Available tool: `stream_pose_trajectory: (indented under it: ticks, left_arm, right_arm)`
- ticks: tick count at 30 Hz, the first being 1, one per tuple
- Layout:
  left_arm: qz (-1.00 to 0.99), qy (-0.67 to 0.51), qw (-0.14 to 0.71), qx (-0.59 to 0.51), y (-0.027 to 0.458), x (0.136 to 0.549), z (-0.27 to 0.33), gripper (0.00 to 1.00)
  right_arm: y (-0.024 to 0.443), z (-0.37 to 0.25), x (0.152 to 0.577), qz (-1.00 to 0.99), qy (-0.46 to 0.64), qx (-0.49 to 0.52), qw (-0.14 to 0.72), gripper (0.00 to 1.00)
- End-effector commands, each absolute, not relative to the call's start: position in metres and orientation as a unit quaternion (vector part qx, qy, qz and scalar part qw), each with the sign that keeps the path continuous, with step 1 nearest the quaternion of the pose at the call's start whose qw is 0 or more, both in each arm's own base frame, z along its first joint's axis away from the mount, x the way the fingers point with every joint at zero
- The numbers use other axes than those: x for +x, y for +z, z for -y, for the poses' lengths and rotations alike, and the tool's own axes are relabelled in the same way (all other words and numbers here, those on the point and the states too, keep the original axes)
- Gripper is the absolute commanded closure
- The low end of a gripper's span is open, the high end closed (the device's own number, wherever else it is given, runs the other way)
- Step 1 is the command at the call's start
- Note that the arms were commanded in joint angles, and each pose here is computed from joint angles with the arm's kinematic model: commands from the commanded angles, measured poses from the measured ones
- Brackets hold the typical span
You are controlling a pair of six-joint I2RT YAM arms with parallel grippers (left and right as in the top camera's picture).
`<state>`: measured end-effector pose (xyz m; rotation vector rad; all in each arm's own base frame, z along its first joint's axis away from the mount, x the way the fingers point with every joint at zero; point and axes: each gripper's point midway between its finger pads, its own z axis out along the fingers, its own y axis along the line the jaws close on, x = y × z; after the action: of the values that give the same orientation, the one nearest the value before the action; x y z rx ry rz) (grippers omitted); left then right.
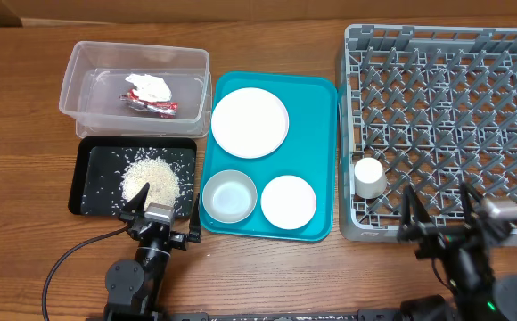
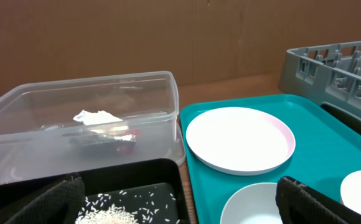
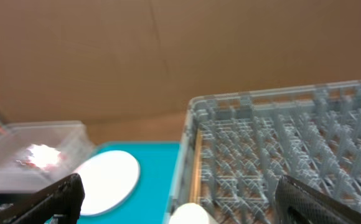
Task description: Sort waste into correct bins and load items into the dishwasher
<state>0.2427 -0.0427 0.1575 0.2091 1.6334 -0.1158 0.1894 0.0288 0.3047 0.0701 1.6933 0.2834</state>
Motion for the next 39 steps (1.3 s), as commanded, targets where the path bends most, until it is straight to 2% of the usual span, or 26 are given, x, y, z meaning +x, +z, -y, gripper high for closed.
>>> stream_pose_trajectory:
  ticks: [1, 6, 9, 16, 19, 22, 29, 33, 36, 37, 39]
  left_arm:
    - [-0.728, -0.054, 0.678, 0.091, 0.156, 0.243, 0.042, 0.0]
    - [-0.728, -0.054, 0.678, 0.091, 0.156, 0.243, 0.042, 0.0]
    - [-0.728, -0.054, 0.678, 0.091, 0.156, 0.243, 0.042, 0.0]
    - [-0.728, -0.054, 0.678, 0.091, 0.156, 0.243, 0.042, 0.0]
    - [-0.728, -0.054, 0.678, 0.091, 0.156, 0.243, 0.042, 0.0]
    - [-0.728, -0.054, 0.678, 0.091, 0.156, 0.243, 0.042, 0.0]
    - [-0.728, -0.054, 0.678, 0.091, 0.156, 0.243, 0.042, 0.0]
    - [-0.728, -0.054, 0.678, 0.091, 0.156, 0.243, 0.042, 0.0]
    - [-0.728, -0.054, 0.678, 0.091, 0.156, 0.243, 0.042, 0.0]
    - [-0.728, -0.054, 0.678, 0.091, 0.156, 0.243, 0.042, 0.0]
    - [-0.728, -0.054, 0.678, 0.091, 0.156, 0.243, 0.042, 0.0]
  right_arm:
    - [0.347, -0.034, 0.165, -0.721, 0.186, 0.048, 0.666, 0.0]
    - [0.381, -0.047, 0.143, -0.702, 0.223, 0.014, 0.676, 0.0]
    - [0.385, -0.053, 0.134, -0.703, 0.238, -0.002, 0.67, 0.0]
    - [0.418, -0.072, 0.128, -0.657, 0.295, -0.042, 0.693, 0.0]
    - [0.415, -0.081, 0.143, -0.678, 0.295, -0.058, 0.671, 0.01]
    - [0.395, -0.097, 0.176, -0.74, 0.309, -0.062, 0.595, 0.0]
    - [0.315, -0.119, 0.248, -0.899, 0.285, -0.012, 0.332, 0.0]
    - [0.268, -0.137, 0.295, -0.933, 0.276, 0.005, 0.231, 0.0]
    - [0.23, -0.163, 0.308, -0.936, 0.32, -0.018, 0.147, 0.0]
    - [0.216, -0.176, 0.306, -0.934, 0.337, -0.04, 0.112, 0.14]
    - [0.181, -0.191, 0.3, -0.95, 0.303, -0.054, 0.061, 0.17]
